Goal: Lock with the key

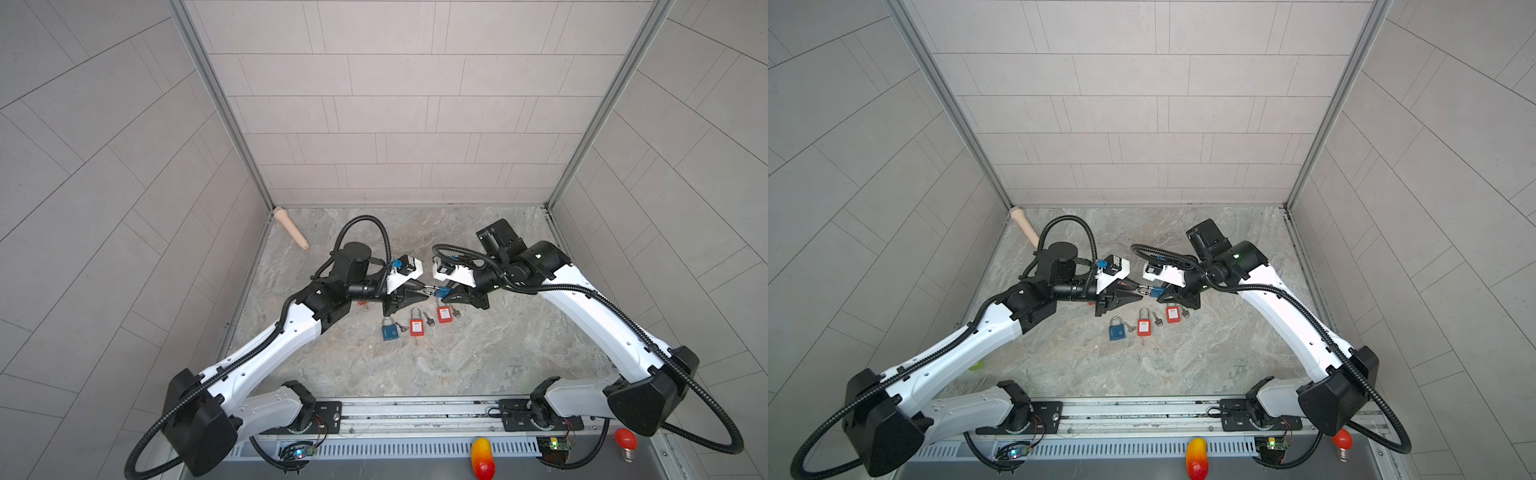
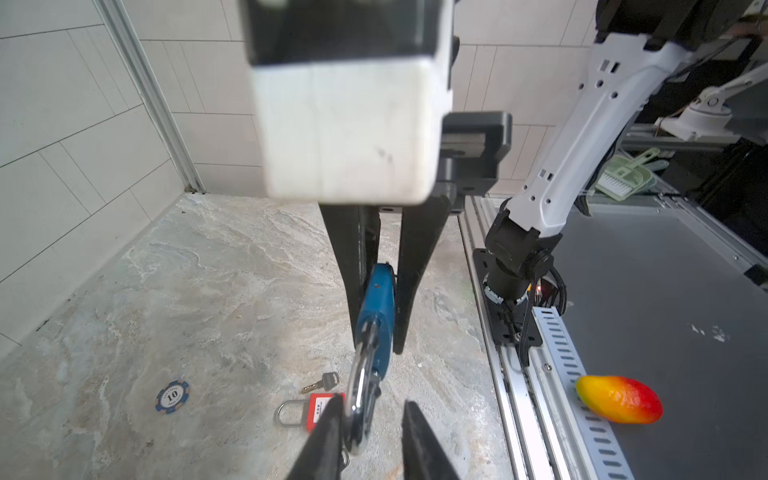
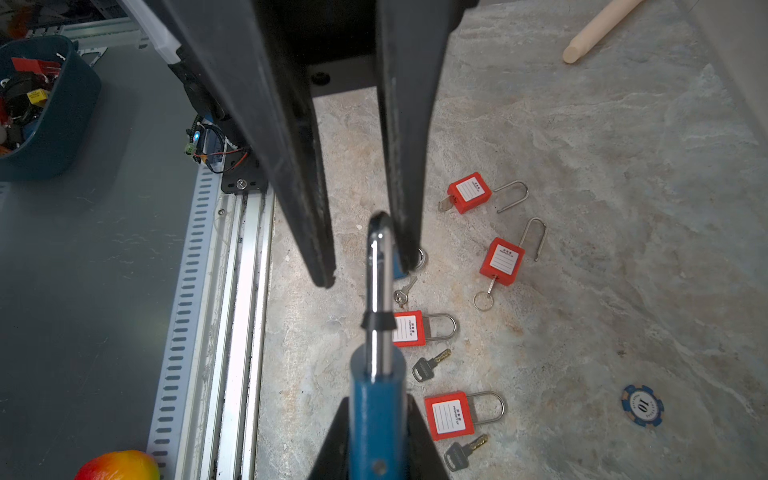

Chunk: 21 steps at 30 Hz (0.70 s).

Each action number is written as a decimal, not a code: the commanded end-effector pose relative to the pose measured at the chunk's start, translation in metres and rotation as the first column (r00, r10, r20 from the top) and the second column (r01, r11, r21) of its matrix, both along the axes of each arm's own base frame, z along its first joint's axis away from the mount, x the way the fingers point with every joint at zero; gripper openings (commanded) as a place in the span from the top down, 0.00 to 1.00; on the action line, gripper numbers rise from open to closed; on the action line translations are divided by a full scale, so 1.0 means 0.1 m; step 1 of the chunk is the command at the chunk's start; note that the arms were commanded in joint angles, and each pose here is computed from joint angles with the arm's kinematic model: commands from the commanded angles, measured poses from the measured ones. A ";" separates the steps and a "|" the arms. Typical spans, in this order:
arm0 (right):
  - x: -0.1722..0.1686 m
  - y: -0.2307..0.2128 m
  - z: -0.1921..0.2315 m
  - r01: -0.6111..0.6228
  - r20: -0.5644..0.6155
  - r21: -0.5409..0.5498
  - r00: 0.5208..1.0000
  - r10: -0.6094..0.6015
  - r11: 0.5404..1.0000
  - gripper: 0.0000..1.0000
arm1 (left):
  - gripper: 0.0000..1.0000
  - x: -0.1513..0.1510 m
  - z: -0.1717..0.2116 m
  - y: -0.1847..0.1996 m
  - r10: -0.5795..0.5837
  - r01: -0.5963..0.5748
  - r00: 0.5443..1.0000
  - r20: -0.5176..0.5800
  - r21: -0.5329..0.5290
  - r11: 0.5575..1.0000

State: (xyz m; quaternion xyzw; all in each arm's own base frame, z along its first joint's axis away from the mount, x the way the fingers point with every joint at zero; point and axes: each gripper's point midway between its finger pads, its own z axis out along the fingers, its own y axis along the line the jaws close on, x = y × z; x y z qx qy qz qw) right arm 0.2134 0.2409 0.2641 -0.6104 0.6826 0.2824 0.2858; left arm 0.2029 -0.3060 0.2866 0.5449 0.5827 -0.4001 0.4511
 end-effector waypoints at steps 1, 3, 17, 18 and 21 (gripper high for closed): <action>-0.06 0.04 0.10 -0.040 0.004 0.031 0.999 0.040 0.999 1.00 | 0.80 -0.03 0.16 -0.04 -0.029 0.030 0.998 0.058 -0.015 0.999; -0.07 0.02 0.07 -0.043 0.000 0.023 0.999 0.043 0.999 1.00 | 0.80 -0.03 0.17 -0.05 -0.033 0.034 0.998 0.060 -0.016 0.999; -0.07 0.06 0.16 -0.061 0.026 0.058 0.998 0.060 0.996 1.00 | 1.00 -0.07 0.13 -0.10 -0.059 0.060 0.997 0.040 -0.006 0.998; -0.08 0.08 0.17 -0.066 0.022 0.067 0.998 0.065 0.996 1.00 | 1.00 -0.08 0.12 -0.11 -0.060 0.060 0.997 0.046 -0.004 0.998; -0.11 0.13 0.21 -0.090 0.009 0.105 0.996 0.090 0.990 1.00 | 1.00 -0.10 0.10 -0.15 -0.065 0.064 0.995 0.071 0.010 0.998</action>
